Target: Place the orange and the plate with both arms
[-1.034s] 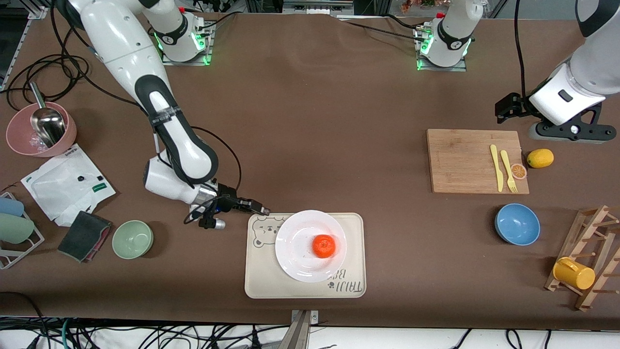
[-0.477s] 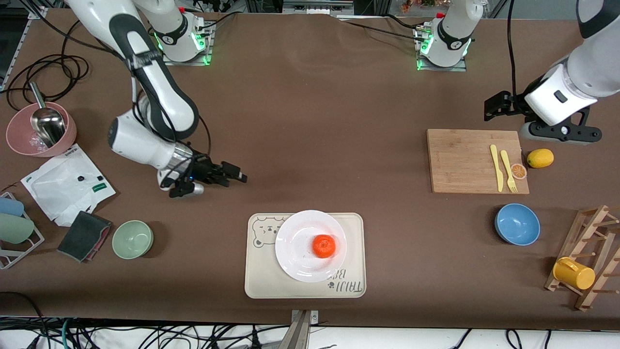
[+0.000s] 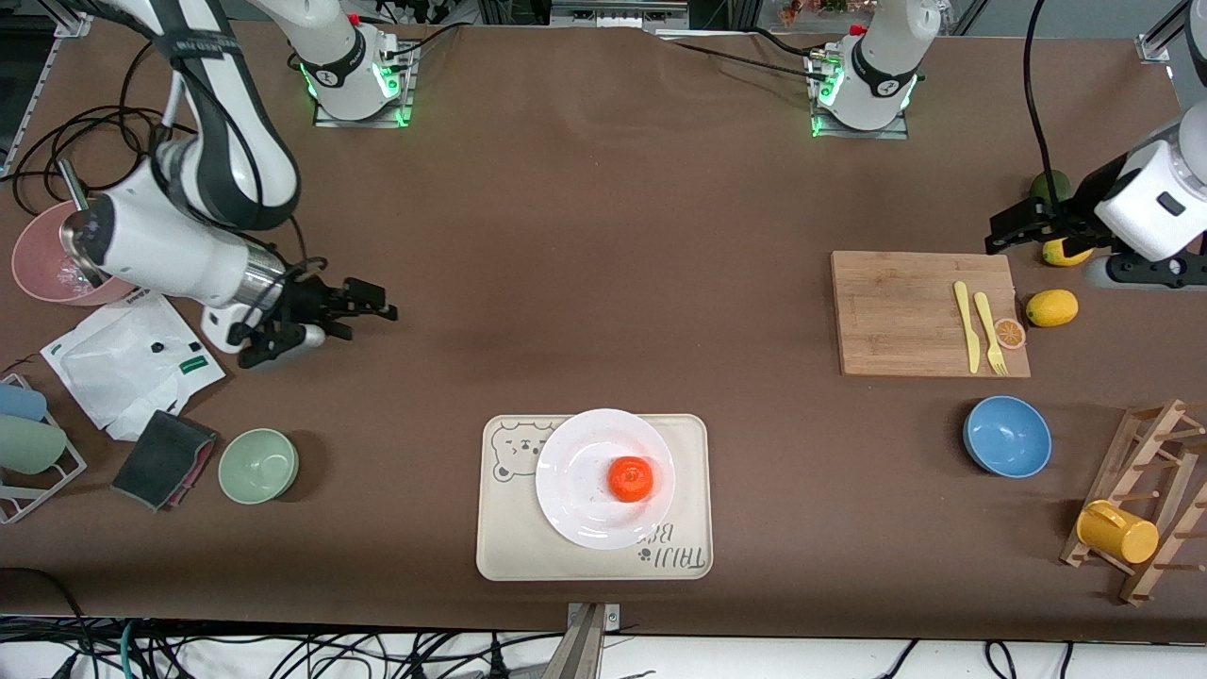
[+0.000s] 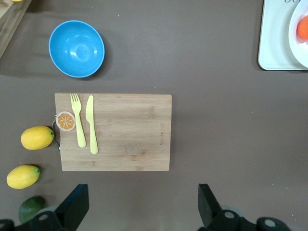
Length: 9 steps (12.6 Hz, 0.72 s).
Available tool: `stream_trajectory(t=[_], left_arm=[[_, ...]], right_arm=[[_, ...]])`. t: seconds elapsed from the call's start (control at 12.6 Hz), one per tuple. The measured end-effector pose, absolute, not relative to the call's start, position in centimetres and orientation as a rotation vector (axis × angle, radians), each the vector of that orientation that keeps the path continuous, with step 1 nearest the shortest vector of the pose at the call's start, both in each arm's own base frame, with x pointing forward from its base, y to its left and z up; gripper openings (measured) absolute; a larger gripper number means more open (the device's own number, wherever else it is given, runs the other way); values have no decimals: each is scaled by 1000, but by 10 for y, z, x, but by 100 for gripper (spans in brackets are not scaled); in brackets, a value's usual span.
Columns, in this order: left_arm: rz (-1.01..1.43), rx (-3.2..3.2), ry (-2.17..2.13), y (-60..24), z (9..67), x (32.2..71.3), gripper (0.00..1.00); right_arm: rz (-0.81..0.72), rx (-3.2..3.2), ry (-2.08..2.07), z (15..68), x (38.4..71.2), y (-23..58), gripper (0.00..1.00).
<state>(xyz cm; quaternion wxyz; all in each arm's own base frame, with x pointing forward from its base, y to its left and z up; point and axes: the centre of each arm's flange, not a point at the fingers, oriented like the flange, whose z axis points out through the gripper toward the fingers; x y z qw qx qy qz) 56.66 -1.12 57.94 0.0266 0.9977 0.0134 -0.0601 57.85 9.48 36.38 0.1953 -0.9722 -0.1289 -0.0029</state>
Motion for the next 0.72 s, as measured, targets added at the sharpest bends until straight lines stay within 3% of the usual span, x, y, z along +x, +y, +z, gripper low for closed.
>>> stream_trajectory(t=[0.4,0.72], left_arm=[[-172,3083,38,-13,583,566,100],[-158,3084,41,-11,586,567,100]], right_arm=[[95,-2912,-420,475,571,78,100],[87,-2980,-482,556,561,72,100]])
